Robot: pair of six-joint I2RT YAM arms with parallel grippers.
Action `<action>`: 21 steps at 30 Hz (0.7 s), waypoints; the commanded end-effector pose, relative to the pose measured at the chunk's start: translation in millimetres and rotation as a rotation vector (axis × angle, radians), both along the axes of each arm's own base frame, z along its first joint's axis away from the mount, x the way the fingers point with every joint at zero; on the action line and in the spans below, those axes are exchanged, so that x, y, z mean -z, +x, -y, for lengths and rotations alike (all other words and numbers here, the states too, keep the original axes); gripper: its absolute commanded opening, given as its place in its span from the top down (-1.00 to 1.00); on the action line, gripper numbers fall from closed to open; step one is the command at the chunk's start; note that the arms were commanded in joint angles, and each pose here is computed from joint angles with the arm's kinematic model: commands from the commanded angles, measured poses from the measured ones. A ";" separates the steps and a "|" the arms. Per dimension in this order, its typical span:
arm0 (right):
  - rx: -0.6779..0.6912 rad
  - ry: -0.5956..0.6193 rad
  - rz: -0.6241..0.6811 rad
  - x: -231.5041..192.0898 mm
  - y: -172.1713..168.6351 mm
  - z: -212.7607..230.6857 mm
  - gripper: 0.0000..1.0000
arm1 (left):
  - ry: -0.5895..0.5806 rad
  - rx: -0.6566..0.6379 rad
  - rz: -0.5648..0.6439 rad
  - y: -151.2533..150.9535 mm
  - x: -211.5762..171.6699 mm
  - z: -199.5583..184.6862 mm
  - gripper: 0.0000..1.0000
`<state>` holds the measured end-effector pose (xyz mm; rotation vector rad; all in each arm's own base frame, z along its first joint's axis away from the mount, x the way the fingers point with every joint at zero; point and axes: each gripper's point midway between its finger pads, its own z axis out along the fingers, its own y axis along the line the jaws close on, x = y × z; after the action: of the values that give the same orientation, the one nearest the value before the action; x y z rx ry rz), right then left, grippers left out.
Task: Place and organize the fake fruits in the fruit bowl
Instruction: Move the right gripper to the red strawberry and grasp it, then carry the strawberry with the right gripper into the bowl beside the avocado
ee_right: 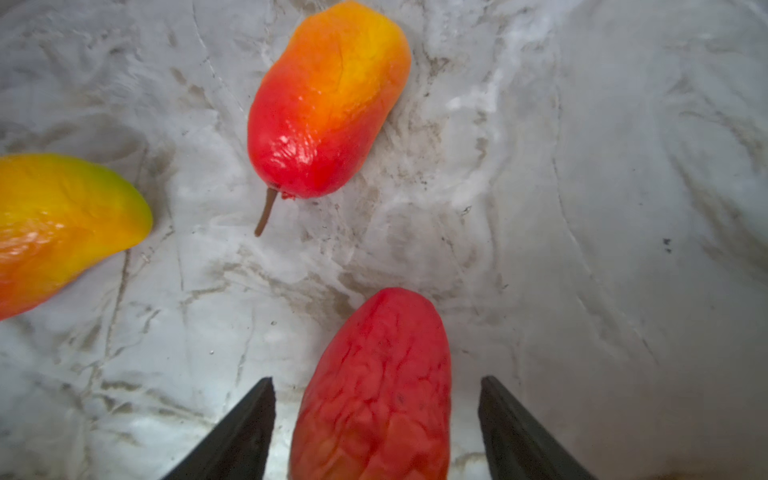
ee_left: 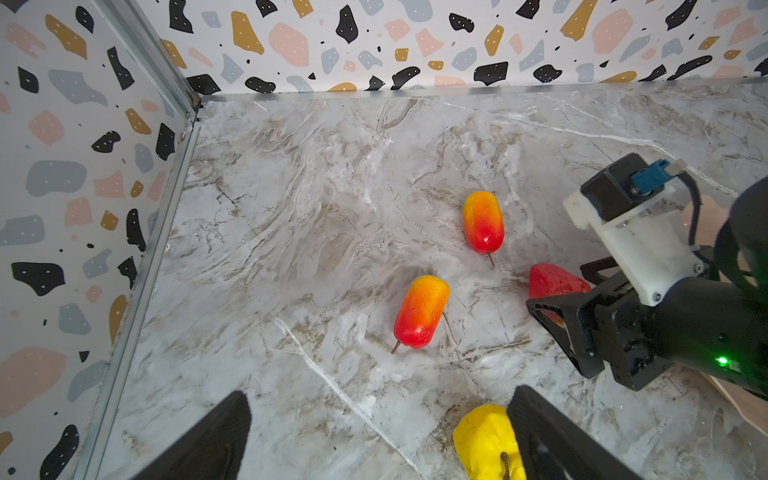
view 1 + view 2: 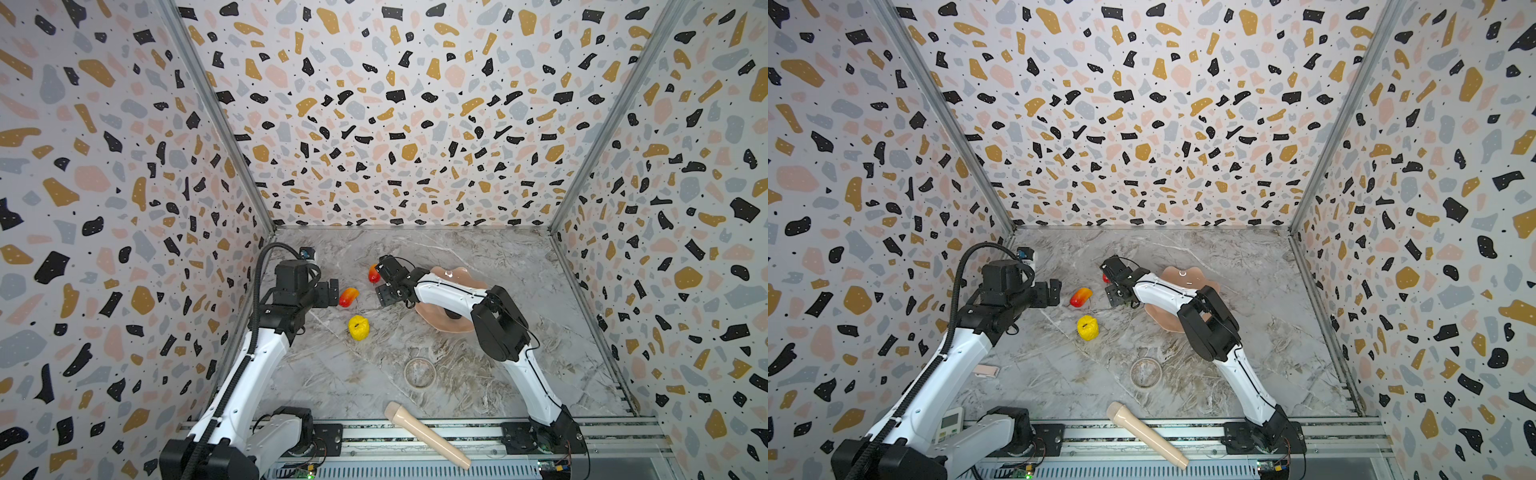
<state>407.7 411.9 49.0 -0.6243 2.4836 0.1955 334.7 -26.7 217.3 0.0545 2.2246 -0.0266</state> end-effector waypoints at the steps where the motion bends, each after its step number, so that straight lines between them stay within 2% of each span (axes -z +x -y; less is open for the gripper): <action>1: -0.010 0.049 -0.002 -10.5 2.8 -9.9 -0.47 | -0.001 0.009 0.036 1.1 -7.0 -0.1 -0.99; 5: -0.031 0.062 0.006 -16.6 0.8 -14.9 -0.14 | -0.001 0.008 0.034 0.8 -6.2 -0.3 -0.99; 10: -0.067 0.079 0.061 -49.4 -1.1 -17.6 0.22 | 0.000 0.008 0.032 1.0 -5.5 -0.3 -0.99; 16: -0.152 0.116 0.143 -115.2 -20.7 -9.1 0.28 | 0.003 0.005 0.030 1.4 -4.9 -1.0 -0.99; 21: -0.177 0.083 0.202 -151.3 -39.6 41.7 0.30 | 0.003 0.006 0.031 1.6 -5.4 -0.8 -0.99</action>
<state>374.1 397.2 154.6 -0.7692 2.3012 0.3001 334.7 -26.7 217.4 0.0549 2.2242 -0.0264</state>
